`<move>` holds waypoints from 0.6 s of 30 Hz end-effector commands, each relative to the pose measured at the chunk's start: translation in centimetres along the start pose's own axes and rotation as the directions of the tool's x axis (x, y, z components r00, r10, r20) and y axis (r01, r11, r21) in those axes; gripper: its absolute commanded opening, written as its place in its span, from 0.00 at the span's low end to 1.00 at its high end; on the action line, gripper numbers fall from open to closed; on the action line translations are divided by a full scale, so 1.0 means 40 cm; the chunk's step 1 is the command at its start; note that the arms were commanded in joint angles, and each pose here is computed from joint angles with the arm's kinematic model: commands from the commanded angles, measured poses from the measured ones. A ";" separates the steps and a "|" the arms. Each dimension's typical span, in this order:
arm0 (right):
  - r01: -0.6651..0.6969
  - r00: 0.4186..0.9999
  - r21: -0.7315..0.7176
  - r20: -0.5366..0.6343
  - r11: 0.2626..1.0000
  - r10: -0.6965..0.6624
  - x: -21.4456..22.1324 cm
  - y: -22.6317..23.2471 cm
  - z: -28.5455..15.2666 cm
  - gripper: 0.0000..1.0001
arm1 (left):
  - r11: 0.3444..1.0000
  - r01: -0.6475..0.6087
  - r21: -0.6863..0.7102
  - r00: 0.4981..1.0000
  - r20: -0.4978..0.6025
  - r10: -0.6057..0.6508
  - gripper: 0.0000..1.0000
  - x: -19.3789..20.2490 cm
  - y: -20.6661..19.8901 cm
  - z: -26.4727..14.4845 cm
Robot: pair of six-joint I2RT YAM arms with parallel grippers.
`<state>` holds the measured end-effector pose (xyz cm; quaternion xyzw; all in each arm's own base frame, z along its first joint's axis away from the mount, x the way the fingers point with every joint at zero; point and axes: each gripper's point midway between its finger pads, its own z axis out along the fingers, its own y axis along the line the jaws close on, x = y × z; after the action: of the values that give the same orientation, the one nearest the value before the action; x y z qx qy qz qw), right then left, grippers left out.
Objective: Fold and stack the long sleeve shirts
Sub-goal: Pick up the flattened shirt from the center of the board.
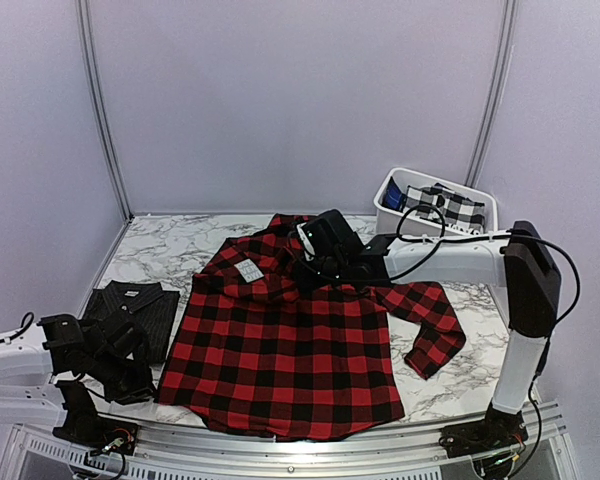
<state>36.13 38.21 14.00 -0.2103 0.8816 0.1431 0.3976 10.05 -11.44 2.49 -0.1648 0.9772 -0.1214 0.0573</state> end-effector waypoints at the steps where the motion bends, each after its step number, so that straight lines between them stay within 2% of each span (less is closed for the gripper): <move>1: -0.026 0.996 -0.035 0.080 0.999 0.028 -0.080 0.016 -0.041 0.00 | 0.998 0.044 -0.039 0.999 0.002 -0.044 0.23 0.014 0.029 0.010; 13: -0.026 0.995 -0.048 0.096 0.999 0.031 -0.105 0.025 -0.047 0.00 | 0.999 0.033 -0.043 0.999 0.034 -0.031 0.20 0.006 0.034 0.036; 18: -0.023 0.995 -0.050 0.101 0.998 0.028 -0.115 0.028 -0.051 0.00 | 0.999 0.018 -0.029 0.999 0.044 -0.016 0.13 0.003 0.026 0.045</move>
<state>36.33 38.72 14.90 -0.2103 0.8773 0.1536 0.4031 9.95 -11.63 1.46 -0.1787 0.9739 -0.1219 0.0681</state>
